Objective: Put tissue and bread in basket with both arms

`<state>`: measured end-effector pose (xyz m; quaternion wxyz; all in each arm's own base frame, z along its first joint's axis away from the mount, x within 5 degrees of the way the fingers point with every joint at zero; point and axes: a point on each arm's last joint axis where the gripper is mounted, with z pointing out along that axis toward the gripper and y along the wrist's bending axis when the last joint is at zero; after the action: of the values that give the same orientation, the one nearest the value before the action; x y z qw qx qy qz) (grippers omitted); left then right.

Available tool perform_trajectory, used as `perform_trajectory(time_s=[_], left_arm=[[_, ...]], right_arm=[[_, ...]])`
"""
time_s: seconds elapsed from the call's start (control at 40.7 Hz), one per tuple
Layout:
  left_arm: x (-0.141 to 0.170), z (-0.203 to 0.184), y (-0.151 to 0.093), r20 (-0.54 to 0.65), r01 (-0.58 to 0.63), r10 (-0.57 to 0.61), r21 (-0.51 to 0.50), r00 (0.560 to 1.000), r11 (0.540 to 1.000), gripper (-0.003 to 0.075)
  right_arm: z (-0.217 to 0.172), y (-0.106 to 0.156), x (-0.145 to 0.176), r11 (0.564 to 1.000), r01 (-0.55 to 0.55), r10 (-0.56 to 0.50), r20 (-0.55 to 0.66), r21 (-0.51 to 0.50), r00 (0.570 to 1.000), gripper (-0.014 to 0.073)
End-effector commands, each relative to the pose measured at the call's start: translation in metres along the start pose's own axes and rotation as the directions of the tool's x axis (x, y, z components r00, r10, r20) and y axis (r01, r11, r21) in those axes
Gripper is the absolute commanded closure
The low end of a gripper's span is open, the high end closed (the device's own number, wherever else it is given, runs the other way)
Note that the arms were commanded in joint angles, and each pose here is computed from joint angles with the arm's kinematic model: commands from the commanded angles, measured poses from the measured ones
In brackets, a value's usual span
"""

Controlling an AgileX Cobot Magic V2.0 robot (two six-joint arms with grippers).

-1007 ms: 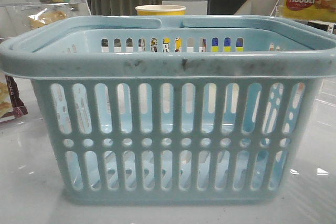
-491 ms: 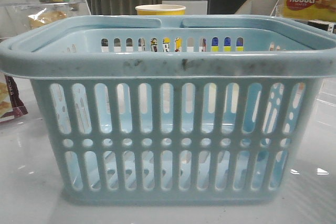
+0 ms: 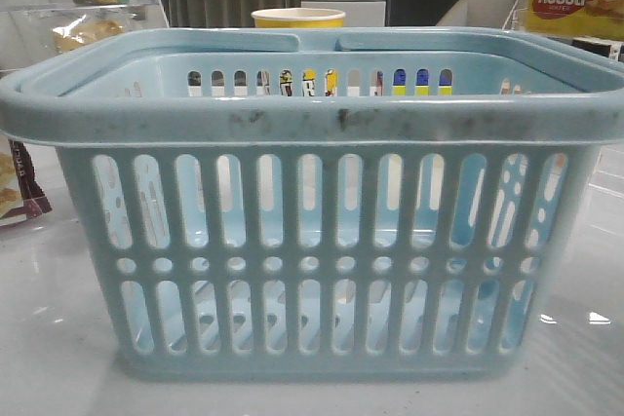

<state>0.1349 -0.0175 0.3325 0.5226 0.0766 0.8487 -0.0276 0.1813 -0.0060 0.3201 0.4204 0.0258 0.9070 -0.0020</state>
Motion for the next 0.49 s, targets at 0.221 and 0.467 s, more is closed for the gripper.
perform_trajectory(time_s=[0.221,0.467], left_arm=[[-0.016,-0.001,0.0,0.1,0.018,-0.018,0.0,0.995,1.0,0.0118],[-0.016,-0.001,0.0,0.1,0.018,-0.018,0.0,0.995,1.0,0.0118]], right_arm=[[0.019,-0.043,-0.082,0.985,-0.075,0.068,0.054,0.152,0.996,-0.003],[0.061,-0.075,-0.12,0.975,-0.049,0.059,-0.041,0.215,0.997,-0.003]])
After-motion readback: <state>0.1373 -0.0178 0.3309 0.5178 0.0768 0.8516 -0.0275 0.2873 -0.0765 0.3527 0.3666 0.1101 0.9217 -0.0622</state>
